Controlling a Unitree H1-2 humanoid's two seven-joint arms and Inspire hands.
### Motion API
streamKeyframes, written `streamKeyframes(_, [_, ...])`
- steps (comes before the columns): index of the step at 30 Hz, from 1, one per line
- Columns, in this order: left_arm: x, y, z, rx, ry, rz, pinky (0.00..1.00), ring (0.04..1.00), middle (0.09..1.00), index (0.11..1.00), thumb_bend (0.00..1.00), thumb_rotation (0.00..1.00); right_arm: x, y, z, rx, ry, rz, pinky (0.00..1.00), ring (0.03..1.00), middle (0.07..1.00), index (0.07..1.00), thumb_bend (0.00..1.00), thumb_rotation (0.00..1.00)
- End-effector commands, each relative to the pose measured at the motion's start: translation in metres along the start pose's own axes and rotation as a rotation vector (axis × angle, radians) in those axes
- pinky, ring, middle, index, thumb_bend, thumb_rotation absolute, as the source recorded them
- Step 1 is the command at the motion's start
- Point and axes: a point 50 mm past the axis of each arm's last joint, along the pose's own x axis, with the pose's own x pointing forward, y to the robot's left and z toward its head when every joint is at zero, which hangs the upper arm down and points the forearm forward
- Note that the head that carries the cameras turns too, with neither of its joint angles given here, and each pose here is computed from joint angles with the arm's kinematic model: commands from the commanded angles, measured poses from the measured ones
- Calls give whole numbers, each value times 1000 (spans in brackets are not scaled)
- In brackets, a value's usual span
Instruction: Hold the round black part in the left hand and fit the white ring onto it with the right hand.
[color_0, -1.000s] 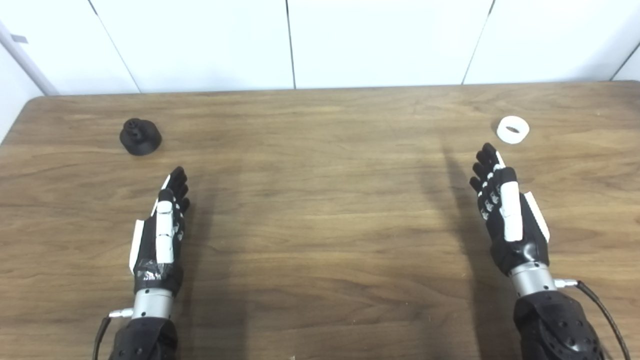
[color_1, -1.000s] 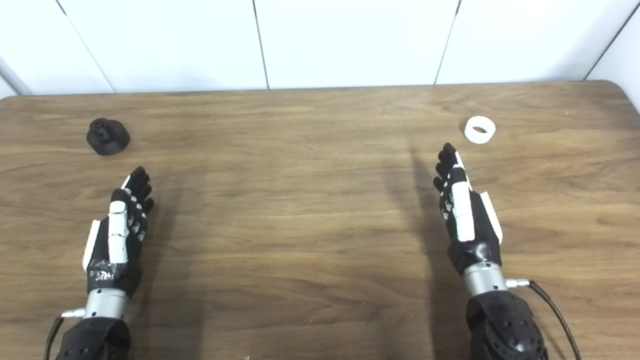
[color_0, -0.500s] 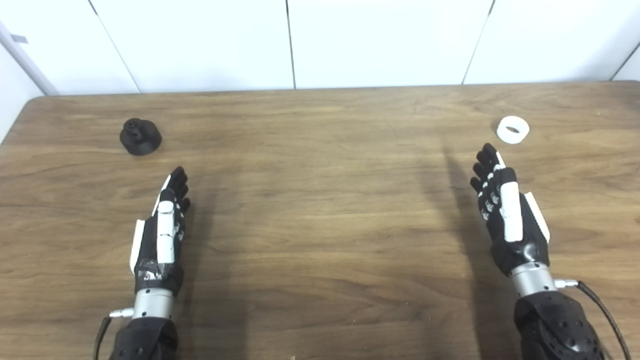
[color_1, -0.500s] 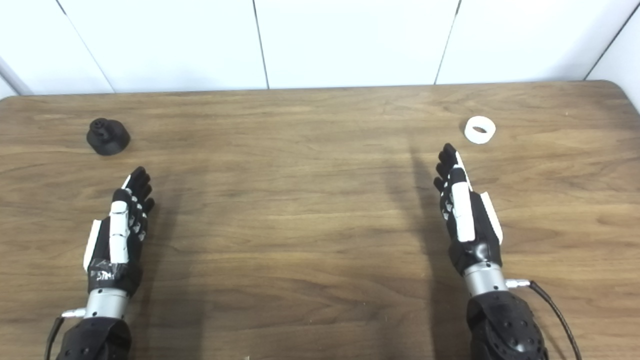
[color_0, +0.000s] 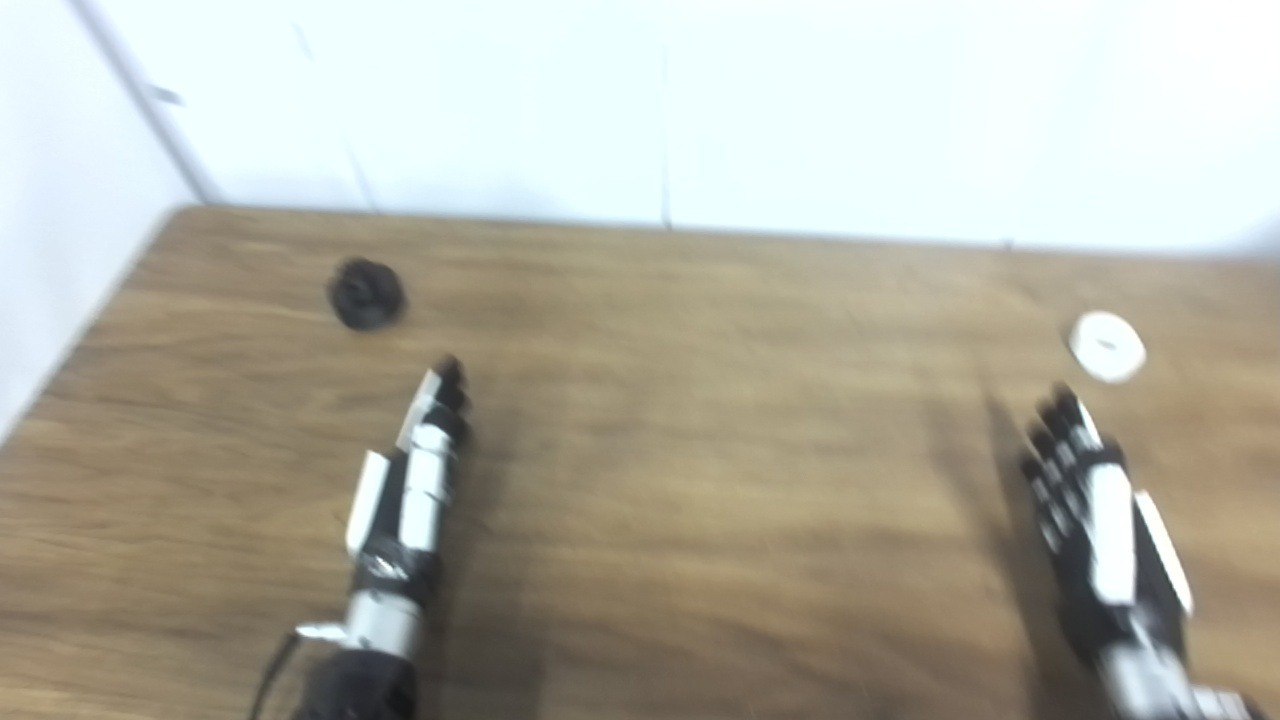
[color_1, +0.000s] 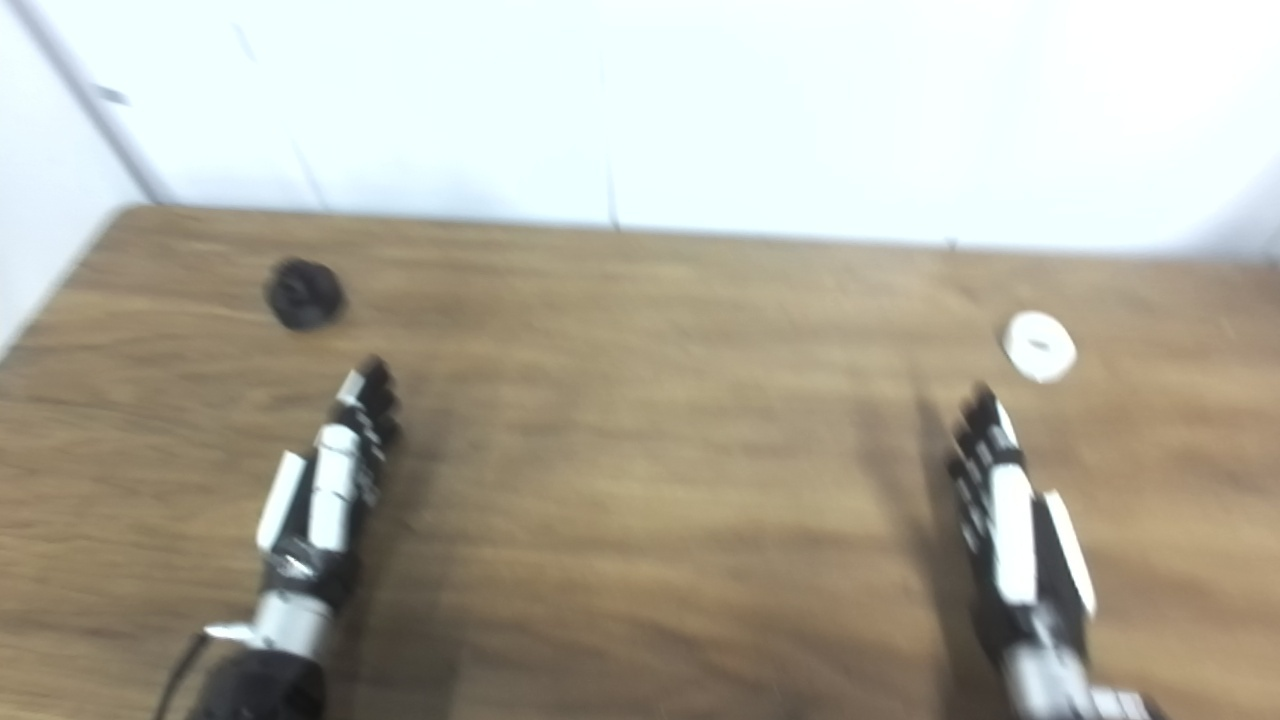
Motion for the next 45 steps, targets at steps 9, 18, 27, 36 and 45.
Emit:
streamKeyframes(9, [-11,-17,-17,22,6,4,1000,1000,1000,999,369,1000,6,-15,-2,-18,-59,29,1000,1000,1000,1000,603,1000])
streamKeyframes(18, [-9,-23,-26,15,8,-6,1000,1000,1000,1000,387,988,11,-17,-9,-37,-69,41,1000,1000,1000,1000,635,1000])
streamKeyframes(27, [-6,-20,-27,29,19,6,1000,1000,1000,1000,474,926,12,-14,-10,-18,-66,36,1000,1000,1000,1000,641,1000])
streamKeyframes(36, [-7,-21,-23,50,18,0,1000,1000,1000,1000,526,779,11,-15,-7,-23,-65,35,1000,1000,1000,1000,631,1000])
streamKeyframes(45, [-9,-24,5,153,-42,24,1000,1000,976,960,766,486,10,-16,-8,-23,-57,38,1000,1000,1000,1000,647,1000])
